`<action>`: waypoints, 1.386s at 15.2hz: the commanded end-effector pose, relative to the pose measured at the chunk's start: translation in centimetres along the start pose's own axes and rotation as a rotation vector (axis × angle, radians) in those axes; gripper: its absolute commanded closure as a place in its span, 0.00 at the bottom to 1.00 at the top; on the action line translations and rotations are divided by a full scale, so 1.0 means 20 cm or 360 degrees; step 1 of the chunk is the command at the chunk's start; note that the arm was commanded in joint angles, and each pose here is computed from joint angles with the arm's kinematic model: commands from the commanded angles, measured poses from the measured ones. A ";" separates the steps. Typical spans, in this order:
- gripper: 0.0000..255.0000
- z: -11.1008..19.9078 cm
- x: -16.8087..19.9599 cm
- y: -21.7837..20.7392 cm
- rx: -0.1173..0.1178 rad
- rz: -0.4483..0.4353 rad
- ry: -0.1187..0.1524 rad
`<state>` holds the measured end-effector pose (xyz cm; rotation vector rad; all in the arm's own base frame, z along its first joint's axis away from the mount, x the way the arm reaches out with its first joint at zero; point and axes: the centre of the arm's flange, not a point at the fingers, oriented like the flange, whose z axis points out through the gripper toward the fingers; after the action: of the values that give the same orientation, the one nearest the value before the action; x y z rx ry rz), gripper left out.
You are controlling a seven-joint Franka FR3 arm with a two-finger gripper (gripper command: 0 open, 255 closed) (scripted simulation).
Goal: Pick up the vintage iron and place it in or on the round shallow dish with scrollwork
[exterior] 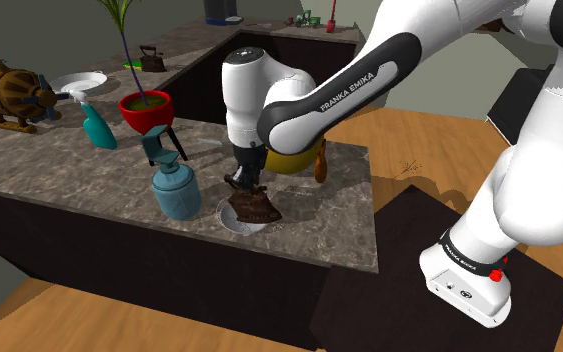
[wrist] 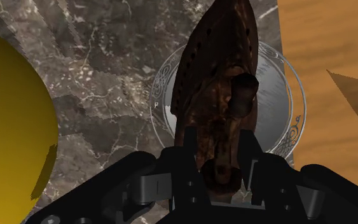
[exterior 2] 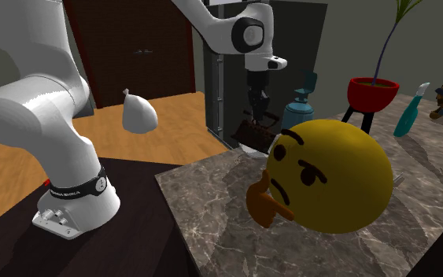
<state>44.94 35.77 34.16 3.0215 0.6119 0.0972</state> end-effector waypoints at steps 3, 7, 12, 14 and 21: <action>1.00 0.02 -0.01 0.00 -0.0001 -0.0001 -0.0012; 0.00 0.02 0.00 0.00 -0.0001 -0.0001 -0.0012; 0.00 -0.11 -0.01 0.00 -0.0001 -0.0001 -0.0012; 0.00 -0.23 -0.01 0.00 -0.0001 -0.0001 -0.0012; 0.00 -0.23 -0.01 0.00 -0.0001 -0.0001 -0.0012</action>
<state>44.50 35.93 38.75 3.0195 0.6123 0.0860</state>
